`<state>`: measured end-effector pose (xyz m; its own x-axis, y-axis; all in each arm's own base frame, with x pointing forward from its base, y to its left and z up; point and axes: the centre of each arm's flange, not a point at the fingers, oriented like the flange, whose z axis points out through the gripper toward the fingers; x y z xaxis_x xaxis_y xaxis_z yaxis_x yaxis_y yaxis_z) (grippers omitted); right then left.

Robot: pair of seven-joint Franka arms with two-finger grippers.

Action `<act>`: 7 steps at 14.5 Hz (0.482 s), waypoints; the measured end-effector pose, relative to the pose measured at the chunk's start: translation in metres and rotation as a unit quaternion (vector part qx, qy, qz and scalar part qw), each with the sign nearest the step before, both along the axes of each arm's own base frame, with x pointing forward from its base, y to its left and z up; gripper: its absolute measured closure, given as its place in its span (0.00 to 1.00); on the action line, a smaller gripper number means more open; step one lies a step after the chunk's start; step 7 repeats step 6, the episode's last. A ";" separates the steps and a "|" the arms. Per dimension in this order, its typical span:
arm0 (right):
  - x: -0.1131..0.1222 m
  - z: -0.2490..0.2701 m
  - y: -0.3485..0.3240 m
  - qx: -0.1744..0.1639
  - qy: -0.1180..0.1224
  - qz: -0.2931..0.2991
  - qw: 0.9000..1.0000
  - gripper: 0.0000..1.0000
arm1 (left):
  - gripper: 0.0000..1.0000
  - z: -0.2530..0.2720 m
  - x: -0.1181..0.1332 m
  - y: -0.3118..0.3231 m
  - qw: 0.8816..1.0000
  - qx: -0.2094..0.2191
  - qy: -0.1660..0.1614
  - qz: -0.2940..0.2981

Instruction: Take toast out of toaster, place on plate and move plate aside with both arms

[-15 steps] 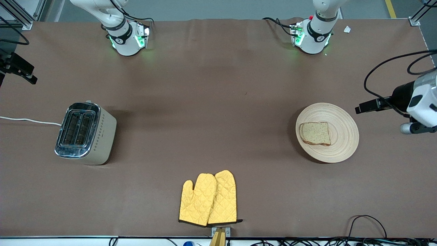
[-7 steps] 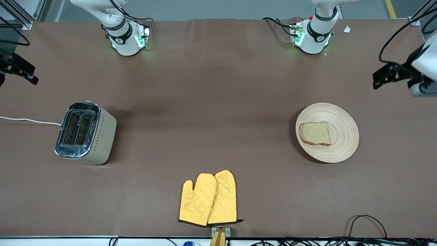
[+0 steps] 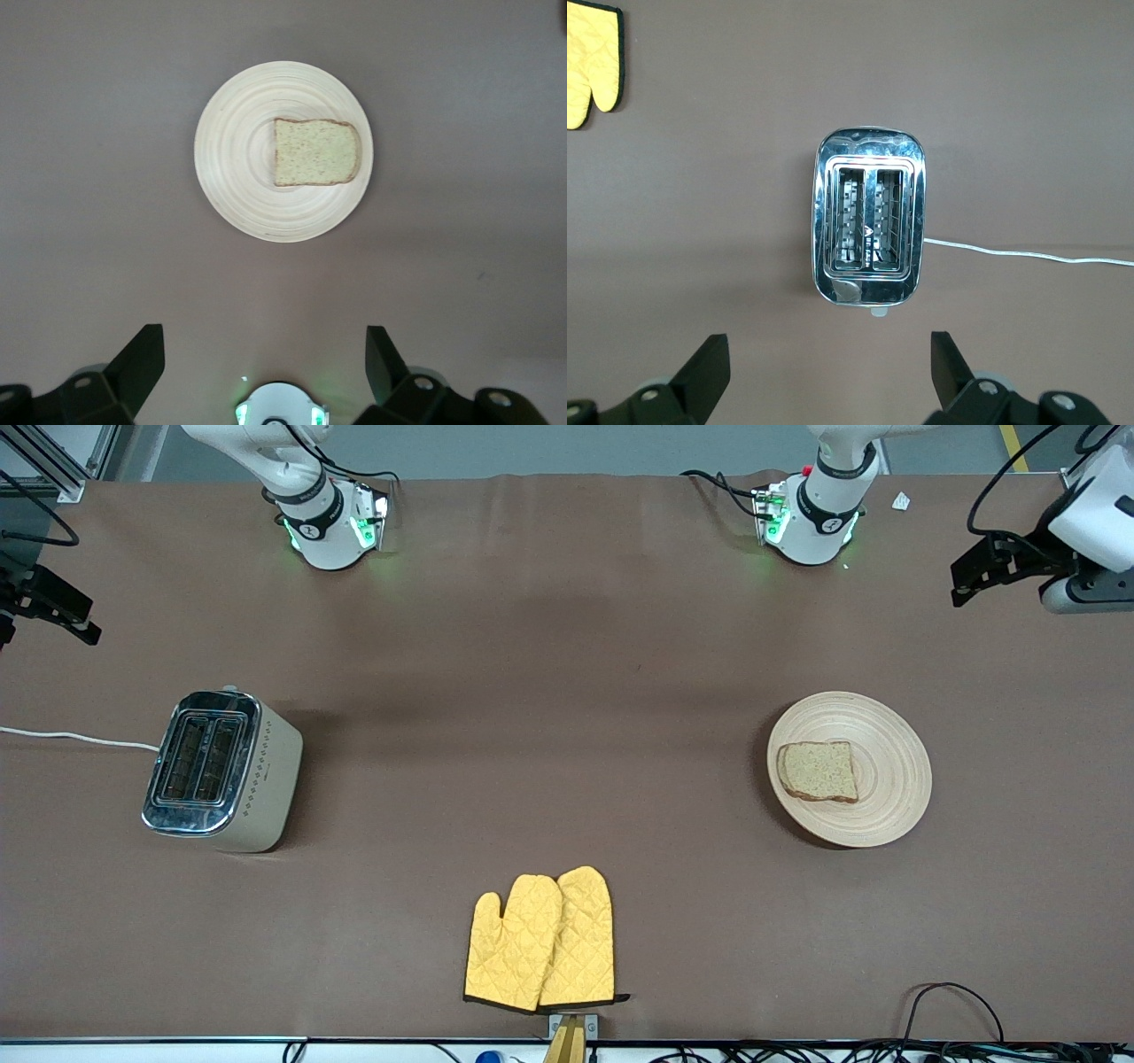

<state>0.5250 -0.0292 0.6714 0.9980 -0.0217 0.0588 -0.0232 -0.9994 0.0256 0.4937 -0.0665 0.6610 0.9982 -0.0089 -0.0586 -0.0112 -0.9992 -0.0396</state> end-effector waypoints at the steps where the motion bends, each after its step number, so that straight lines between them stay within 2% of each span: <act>1: 0.000 0.000 0.000 0.000 0.000 0.000 1.000 0.00 | 0.00 0.000 -0.004 0.000 1.000 -0.005 -0.004 0.003; 7: 0.000 0.000 0.000 0.000 0.000 0.000 1.000 0.00 | 0.00 0.005 -0.001 0.022 1.000 -0.014 -0.017 0.011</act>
